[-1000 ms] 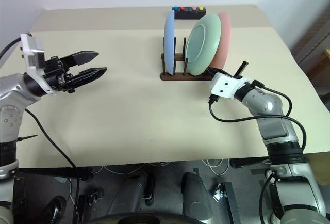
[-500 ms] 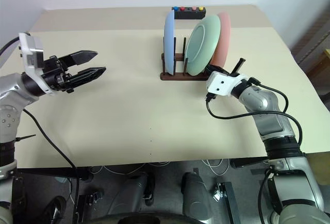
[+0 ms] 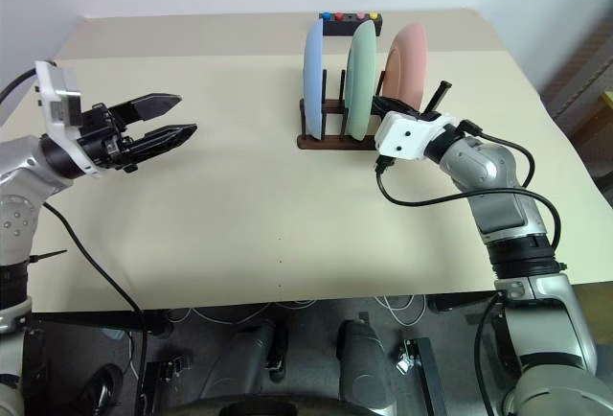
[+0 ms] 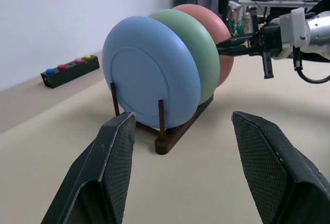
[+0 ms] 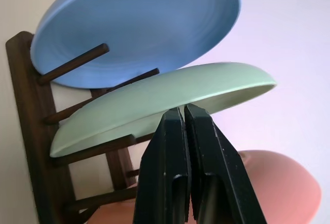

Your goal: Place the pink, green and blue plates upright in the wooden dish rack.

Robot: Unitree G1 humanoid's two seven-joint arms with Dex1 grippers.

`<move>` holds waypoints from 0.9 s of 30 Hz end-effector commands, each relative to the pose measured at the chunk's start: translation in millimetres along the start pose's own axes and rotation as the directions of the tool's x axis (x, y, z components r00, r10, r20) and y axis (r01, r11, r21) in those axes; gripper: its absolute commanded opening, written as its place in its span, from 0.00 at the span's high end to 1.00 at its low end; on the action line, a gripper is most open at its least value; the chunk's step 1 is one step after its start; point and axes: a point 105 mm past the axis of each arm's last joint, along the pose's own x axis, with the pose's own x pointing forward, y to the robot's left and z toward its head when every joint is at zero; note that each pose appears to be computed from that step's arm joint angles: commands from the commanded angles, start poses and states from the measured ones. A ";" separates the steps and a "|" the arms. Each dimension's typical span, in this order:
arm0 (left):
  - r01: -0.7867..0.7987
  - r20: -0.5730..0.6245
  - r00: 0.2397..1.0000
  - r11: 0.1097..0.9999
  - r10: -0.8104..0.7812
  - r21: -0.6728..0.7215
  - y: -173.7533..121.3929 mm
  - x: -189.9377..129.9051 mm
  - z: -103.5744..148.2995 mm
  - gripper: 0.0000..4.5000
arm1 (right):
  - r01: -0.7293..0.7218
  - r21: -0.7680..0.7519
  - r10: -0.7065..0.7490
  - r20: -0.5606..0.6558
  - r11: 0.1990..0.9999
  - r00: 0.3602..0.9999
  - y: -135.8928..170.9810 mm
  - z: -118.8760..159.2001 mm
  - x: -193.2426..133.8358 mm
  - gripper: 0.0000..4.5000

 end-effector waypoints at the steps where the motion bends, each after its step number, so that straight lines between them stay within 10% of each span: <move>1: -0.003 0.032 0.999 0.999 0.002 0.033 -1.9 -4.0 12.6 0.32 | 0.094 0.005 -0.094 0.045 0.996 0.995 -29.0 11.7 1.9 0.98; 9: -0.006 0.033 0.999 1.000 0.005 0.026 -2.0 -3.7 11.1 0.32 | 0.239 0.200 -0.256 0.062 0.950 0.965 -71.1 16.8 -0.4 0.98; 12: -0.004 0.031 1.000 1.000 0.004 0.013 -1.5 -3.1 10.4 0.32 | 0.262 0.523 -0.374 0.120 0.811 0.920 -99.5 25.6 -6.8 0.79; 19: -0.016 0.026 1.000 1.000 0.016 0.014 1.2 -5.3 8.9 0.32 | -0.196 0.839 -0.366 0.415 0.507 0.833 -115.1 63.9 -31.8 0.01; 27: -0.105 0.004 0.994 0.989 0.105 0.100 17.4 -16.8 1.6 0.32 | -0.671 0.674 0.116 0.673 0.309 0.730 -31.3 95.5 -59.8 0.01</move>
